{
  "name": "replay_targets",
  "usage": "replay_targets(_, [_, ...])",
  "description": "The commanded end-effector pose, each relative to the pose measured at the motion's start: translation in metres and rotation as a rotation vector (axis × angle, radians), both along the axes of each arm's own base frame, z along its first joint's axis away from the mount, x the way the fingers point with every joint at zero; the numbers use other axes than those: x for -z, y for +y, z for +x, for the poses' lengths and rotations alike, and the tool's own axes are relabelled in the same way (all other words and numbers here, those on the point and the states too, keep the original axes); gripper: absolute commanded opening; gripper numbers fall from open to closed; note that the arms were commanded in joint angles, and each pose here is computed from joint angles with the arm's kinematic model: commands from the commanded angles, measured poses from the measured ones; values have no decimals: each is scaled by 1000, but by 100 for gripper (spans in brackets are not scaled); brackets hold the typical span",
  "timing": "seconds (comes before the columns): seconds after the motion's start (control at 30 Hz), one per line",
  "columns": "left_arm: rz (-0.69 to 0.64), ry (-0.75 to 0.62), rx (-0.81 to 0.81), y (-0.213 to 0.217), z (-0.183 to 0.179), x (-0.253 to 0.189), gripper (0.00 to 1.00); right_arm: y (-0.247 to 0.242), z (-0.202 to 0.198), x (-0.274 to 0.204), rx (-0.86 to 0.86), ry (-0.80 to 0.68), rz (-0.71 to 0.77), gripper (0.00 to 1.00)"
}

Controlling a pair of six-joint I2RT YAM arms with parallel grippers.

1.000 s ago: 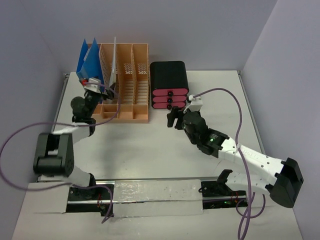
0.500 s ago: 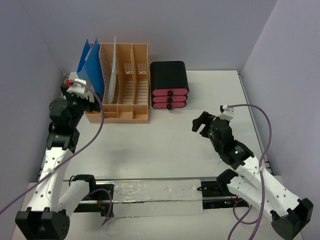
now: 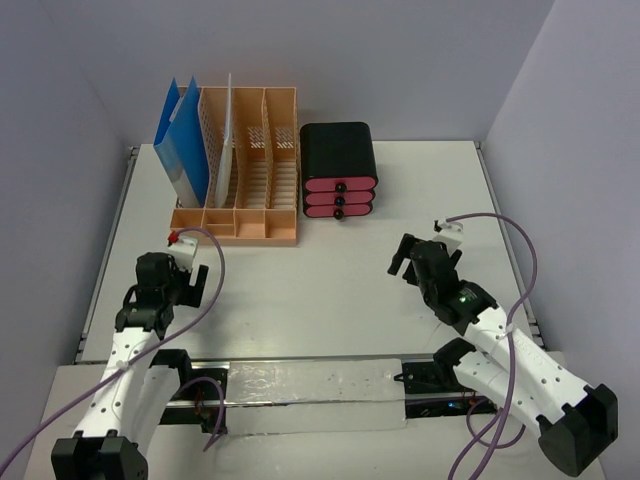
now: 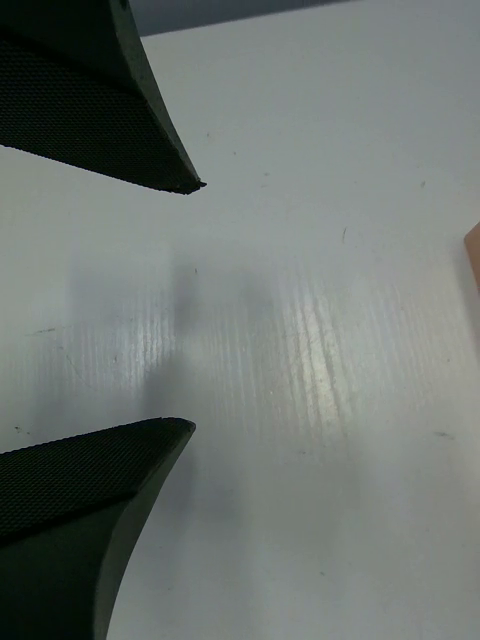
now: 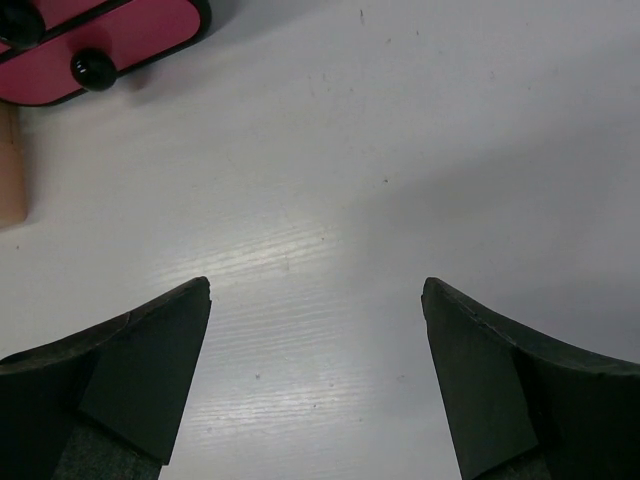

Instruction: Organize the desk

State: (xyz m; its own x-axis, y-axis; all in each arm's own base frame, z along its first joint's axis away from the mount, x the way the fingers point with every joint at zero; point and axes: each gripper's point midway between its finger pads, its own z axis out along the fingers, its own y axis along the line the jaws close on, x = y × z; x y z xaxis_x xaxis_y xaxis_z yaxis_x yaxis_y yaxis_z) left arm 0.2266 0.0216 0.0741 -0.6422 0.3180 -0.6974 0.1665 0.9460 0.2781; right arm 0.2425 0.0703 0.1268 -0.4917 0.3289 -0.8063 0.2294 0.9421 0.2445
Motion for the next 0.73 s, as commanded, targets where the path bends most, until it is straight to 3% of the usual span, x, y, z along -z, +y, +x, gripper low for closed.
replay_targets(0.0, [23,-104,-50,10,12,-20,99,-13,3,-7,54,-37,-34,93])
replay_targets(0.7, [13,-108,-82,27,3,-14,99,-5,-4,-20,-18,-191,74,91])
